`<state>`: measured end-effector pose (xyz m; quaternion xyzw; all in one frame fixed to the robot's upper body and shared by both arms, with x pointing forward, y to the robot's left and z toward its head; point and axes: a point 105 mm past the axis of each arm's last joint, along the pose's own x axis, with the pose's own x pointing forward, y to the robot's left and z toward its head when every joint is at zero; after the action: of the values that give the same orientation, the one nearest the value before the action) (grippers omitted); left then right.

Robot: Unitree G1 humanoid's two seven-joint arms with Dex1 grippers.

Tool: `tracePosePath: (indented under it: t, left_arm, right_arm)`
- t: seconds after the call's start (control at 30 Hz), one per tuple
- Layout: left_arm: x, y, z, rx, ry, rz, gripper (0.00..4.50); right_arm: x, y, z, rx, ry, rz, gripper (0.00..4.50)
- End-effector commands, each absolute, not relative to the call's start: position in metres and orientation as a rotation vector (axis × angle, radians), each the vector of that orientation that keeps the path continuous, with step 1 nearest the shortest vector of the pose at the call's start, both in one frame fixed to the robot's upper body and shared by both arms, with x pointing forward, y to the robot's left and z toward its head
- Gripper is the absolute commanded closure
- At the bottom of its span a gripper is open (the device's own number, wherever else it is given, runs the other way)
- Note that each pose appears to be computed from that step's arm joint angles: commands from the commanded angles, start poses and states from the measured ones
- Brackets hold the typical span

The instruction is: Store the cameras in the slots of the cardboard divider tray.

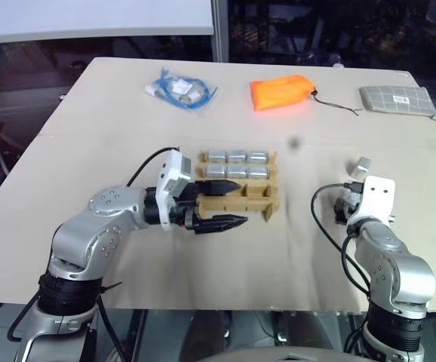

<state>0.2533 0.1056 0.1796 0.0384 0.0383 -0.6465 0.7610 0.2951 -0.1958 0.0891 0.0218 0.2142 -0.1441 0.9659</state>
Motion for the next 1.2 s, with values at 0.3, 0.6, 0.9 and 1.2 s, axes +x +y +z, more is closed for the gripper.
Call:
tracePosePath:
  t: [0.3,0.6,0.9,1.2]
  left_arm:
    - [0.254,0.098,0.19,0.077,0.043,-1.431,0.6]
    - [0.268,0.095,0.211,-0.122,0.082,-1.42,0.6]
    - [0.288,0.082,0.234,-0.383,0.232,-1.402,0.6]
    - [0.293,0.064,0.232,-0.477,0.407,-1.399,0.6]
  right_arm:
    - [0.296,-0.192,0.12,-0.031,0.226,-0.165,2.0]
    - [0.274,-0.14,0.18,-0.192,-0.13,0.37,2.0]
    - [0.248,-0.094,0.194,-0.551,-0.282,0.762,2.0]
    - [0.242,-0.08,0.208,-0.659,-0.388,0.838,2.0]
